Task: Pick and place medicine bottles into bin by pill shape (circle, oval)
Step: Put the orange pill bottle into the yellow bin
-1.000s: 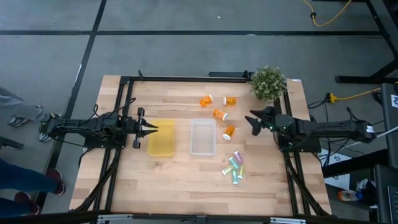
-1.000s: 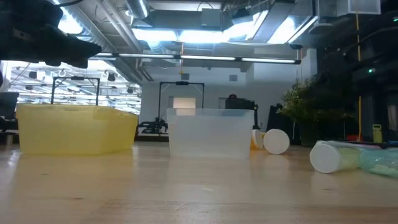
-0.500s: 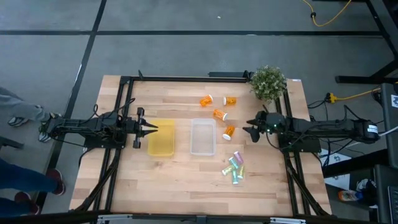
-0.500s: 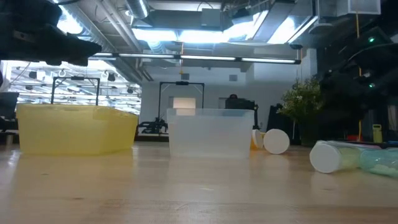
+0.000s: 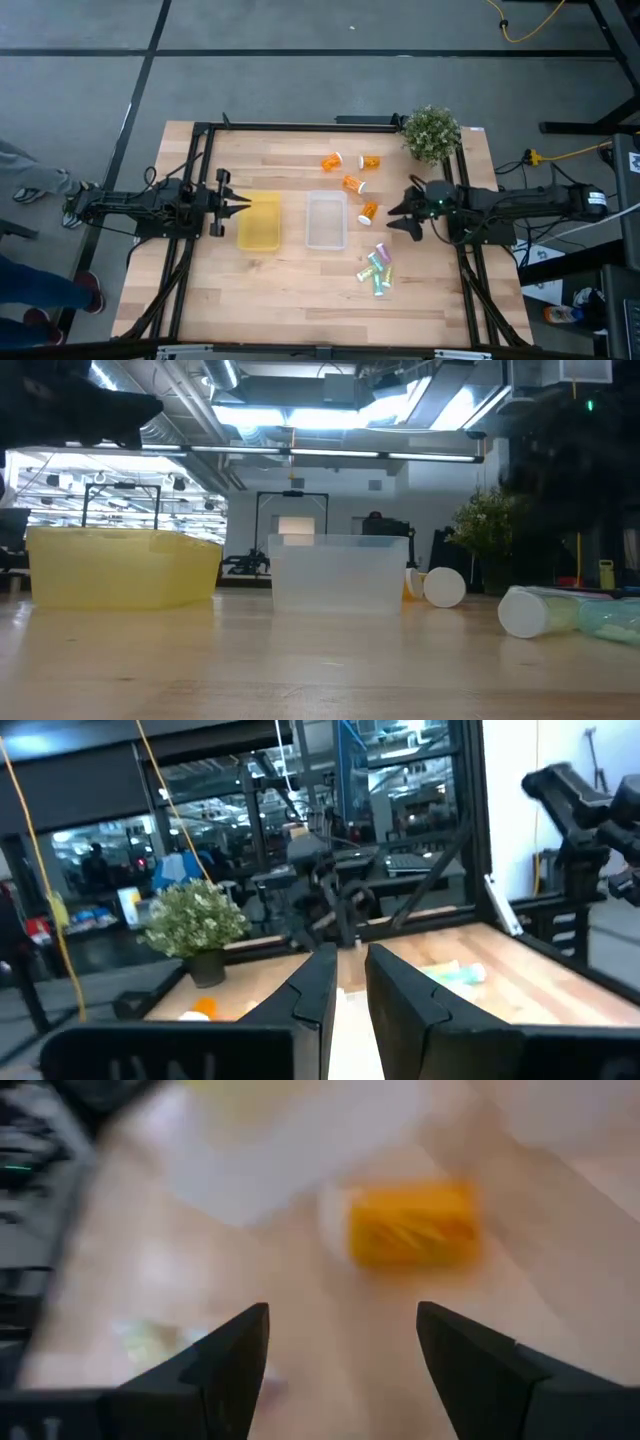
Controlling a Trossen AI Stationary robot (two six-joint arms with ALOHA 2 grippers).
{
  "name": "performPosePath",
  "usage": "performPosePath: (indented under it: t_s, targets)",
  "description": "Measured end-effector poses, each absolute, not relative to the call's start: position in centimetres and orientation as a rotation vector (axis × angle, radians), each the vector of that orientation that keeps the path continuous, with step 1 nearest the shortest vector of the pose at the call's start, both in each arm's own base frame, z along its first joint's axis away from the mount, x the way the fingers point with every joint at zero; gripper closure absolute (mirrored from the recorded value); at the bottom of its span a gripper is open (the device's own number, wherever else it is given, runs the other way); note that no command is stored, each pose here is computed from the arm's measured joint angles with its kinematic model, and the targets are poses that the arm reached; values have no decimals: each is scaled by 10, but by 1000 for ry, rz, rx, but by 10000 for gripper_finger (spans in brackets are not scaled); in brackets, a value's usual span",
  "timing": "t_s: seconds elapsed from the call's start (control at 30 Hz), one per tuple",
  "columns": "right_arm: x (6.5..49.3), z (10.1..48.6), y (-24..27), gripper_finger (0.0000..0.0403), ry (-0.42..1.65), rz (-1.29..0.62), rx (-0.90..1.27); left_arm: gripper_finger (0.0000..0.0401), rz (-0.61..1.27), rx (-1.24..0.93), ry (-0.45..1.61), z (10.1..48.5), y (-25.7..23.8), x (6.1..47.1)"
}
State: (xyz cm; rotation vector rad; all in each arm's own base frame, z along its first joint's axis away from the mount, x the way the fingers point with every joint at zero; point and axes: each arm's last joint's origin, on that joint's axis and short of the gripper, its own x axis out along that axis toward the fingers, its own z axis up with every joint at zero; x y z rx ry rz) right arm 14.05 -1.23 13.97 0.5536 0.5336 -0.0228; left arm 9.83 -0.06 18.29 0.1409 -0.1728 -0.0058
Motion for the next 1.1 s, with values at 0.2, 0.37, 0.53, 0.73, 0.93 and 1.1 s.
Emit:
performPosePath:
  t_s: [0.2, 0.37, 0.53, 0.73, 0.93, 1.1]
  targets:
    - [162, 195, -5, 146, 579, -93, 492, 351, -13, 58, -172, 183, -1, 98]
    - [169, 228, -8, 146, 752, -316, 584, 351, -13, 56, -171, 183, -1, 98]
    - [178, 241, -10, 146, 820, -453, 676, 351, -13, 55, -170, 183, -1, 98]
    - [187, 229, -10, 146, 882, -552, 781, 351, -17, 5, -169, 183, -1, 98]
    - [197, 214, -13, 146, 897, -723, 801, 351, -18, -16, -169, 183, -1, 98]
    - [206, 202, -14, 146, 927, -758, 815, 351, -19, -16, -169, 183, -1, 98]
